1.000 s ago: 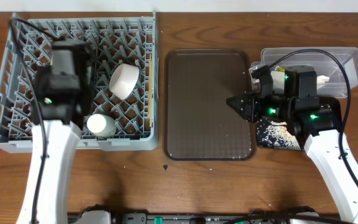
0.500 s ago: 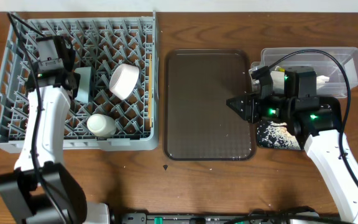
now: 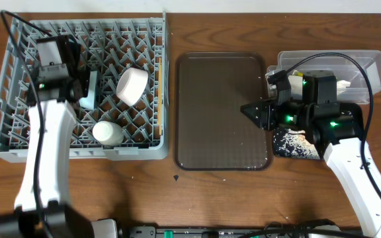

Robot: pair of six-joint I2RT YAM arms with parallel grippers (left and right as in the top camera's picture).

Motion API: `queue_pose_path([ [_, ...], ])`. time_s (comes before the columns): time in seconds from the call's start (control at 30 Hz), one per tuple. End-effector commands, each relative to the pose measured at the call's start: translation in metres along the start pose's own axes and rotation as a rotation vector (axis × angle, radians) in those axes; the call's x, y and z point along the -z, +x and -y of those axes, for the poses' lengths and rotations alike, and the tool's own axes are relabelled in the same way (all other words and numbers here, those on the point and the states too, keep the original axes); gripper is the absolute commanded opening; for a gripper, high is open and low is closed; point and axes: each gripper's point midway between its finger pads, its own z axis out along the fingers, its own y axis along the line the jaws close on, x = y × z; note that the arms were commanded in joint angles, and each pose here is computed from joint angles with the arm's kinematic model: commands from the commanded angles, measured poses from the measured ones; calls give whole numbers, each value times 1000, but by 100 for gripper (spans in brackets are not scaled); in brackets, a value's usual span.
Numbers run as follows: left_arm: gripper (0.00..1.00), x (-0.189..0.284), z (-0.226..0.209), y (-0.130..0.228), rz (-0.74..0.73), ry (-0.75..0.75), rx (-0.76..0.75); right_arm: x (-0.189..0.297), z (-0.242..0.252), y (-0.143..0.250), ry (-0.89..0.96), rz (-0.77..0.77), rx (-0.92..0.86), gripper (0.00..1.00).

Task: Sort waste into correct bins and load items into the dishwasher
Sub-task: 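Carry the yellow plate left and stand it in the dish rack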

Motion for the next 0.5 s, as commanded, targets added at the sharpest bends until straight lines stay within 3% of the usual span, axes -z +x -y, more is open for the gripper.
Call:
queue_pose_path([
  [0.0,87,42,-10,-20,111,-2,132,3,-2,-2,-2,11,7,41],
  [0.13,88,76,-2,-23,163,52,246,5,3,-3,32,19,-31,45],
  [0.23,88,111,18,-22,211,184,304,12,6,-9,83,56,-52,46],
  [0.33,88,160,42,-11,239,381,407,32,1,-20,177,132,-19,47],
  [0.47,88,204,43,20,223,475,557,64,-21,-31,274,250,74,48],
])
